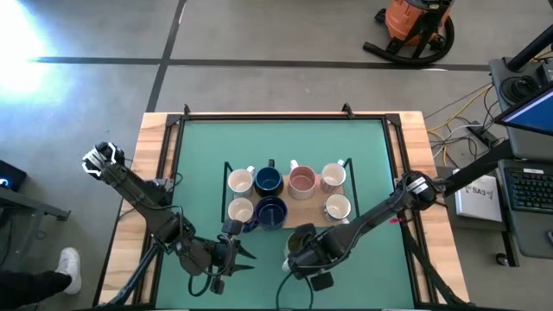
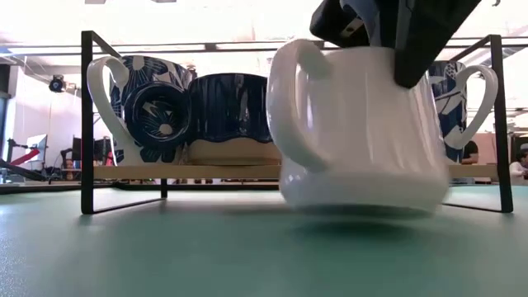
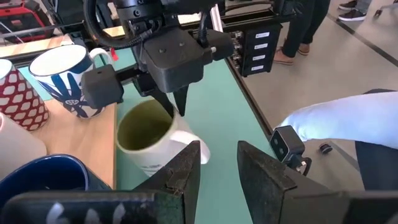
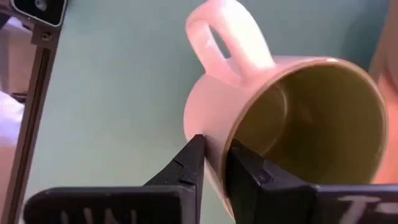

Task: Place coffee mugs
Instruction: Put the green mug on the shelf

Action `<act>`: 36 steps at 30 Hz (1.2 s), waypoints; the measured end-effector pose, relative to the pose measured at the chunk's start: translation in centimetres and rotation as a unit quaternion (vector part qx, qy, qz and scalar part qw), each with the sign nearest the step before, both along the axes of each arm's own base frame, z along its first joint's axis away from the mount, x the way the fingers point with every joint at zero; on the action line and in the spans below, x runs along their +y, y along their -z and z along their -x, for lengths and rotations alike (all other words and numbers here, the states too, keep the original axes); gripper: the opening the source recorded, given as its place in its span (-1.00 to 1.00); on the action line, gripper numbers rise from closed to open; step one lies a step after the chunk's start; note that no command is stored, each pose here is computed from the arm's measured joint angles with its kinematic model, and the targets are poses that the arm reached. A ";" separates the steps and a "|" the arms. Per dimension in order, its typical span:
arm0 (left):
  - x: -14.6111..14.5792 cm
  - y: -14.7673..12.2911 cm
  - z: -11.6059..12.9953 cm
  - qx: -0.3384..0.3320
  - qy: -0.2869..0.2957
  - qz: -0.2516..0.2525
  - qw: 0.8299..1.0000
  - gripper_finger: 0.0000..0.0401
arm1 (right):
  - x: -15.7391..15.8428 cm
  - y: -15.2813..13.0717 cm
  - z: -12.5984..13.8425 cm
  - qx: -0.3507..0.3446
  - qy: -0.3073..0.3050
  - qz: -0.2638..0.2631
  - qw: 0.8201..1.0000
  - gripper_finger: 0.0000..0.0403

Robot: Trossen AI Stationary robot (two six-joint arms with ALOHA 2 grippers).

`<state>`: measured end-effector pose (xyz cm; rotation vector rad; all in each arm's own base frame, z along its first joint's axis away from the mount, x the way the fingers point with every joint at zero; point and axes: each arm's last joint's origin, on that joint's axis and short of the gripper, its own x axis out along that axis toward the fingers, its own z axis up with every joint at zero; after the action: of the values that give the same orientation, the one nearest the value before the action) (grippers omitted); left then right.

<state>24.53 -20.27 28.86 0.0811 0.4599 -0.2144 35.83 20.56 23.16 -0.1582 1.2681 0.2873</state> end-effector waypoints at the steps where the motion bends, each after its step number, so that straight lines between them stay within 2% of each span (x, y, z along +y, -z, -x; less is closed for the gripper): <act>1: 0.0 0.0 0.0 0.000 0.000 0.000 1.000 -0.56 | 0.0 0.0 0.0 0.000 -0.001 -0.001 1.000 -0.77; 10: 0.0 0.0 0.0 0.000 0.000 0.000 1.000 -0.56 | -0.1 -0.4 0.2 0.005 0.019 -0.007 1.000 -0.48; 15: 0.0 0.0 0.0 0.001 0.000 -0.001 1.000 -0.56 | 0.0 -1.7 -0.4 0.002 0.083 -0.065 0.994 -0.42; 19: 0.1 0.0 0.0 0.003 -0.001 -0.003 1.000 -0.56 | -0.4 -1.9 -1.1 -0.007 0.161 -0.098 0.982 -0.41; 24: 0.1 0.1 0.0 0.003 -0.001 -0.003 1.000 -0.56 | -1.4 -1.3 -2.4 -0.017 0.273 -0.121 0.954 -0.41; 28: 0.1 0.1 0.0 0.007 -0.001 -0.006 1.000 -0.56 | -2.0 -0.2 -3.1 -0.006 0.313 -0.119 0.942 -0.41; 36: 0.2 0.3 0.2 0.017 -0.001 -0.014 1.000 -0.56 | -2.5 0.8 -4.0 -0.004 0.345 -0.128 0.930 -0.41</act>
<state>24.37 -20.06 28.52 0.1040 0.4974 -0.2068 39.80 18.06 22.37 0.5069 1.1889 -0.1600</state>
